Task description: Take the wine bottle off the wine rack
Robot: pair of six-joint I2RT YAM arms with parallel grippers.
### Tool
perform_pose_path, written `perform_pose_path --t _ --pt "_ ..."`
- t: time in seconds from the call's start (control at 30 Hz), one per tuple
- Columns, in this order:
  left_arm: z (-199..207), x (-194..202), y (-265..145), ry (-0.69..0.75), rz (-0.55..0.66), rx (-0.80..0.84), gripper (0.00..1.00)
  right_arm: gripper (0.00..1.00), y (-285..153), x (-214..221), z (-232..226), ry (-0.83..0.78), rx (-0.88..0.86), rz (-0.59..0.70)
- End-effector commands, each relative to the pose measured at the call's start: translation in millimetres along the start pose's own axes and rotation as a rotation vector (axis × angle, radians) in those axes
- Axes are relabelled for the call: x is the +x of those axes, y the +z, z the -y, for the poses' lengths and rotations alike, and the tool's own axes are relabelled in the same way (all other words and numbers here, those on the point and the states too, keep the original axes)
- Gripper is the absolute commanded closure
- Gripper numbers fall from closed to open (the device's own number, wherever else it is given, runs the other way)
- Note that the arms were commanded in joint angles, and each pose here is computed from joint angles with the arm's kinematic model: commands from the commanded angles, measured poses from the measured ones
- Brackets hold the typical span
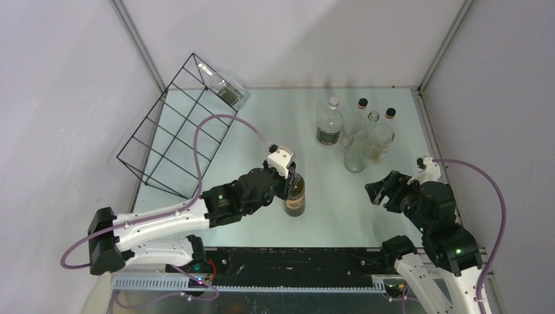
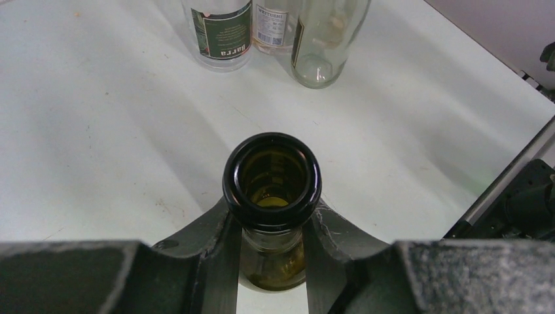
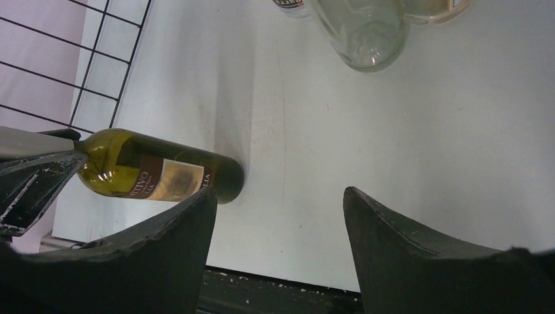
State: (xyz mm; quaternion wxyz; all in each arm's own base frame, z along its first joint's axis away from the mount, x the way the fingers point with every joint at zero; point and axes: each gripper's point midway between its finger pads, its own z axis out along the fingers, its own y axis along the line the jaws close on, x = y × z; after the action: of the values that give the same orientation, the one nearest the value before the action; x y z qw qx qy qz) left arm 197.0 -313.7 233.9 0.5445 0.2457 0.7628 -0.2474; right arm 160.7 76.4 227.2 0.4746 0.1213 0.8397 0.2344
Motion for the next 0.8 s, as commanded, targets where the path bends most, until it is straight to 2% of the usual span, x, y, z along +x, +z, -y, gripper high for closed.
perform_pose_path --t 0.0,0.03,0.17,0.5,0.6,0.77 --pt "0 -11 4 -0.072 0.061 -0.025 0.65 0.26 0 -8 -8 -0.008 -0.025 0.018" --pt "0 -8 5 -0.069 0.055 -0.028 0.58 0.26 1 -7 -8 -0.003 -0.026 0.012" --pt "-4 3 7 -0.060 0.021 -0.047 0.43 0.26 2 -6 -7 0.002 -0.027 0.009" --pt "-7 3 7 -0.069 0.019 -0.071 0.19 0.26 2 -5 -4 0.000 -0.008 0.012" --pt "-5 -8 3 -0.086 0.039 -0.060 0.12 0.26 2 -6 -3 -0.003 -0.003 0.017" --pt "2 -40 -4 -0.095 0.073 -0.033 0.06 0.25 3 -11 -3 -0.008 -0.002 0.035"
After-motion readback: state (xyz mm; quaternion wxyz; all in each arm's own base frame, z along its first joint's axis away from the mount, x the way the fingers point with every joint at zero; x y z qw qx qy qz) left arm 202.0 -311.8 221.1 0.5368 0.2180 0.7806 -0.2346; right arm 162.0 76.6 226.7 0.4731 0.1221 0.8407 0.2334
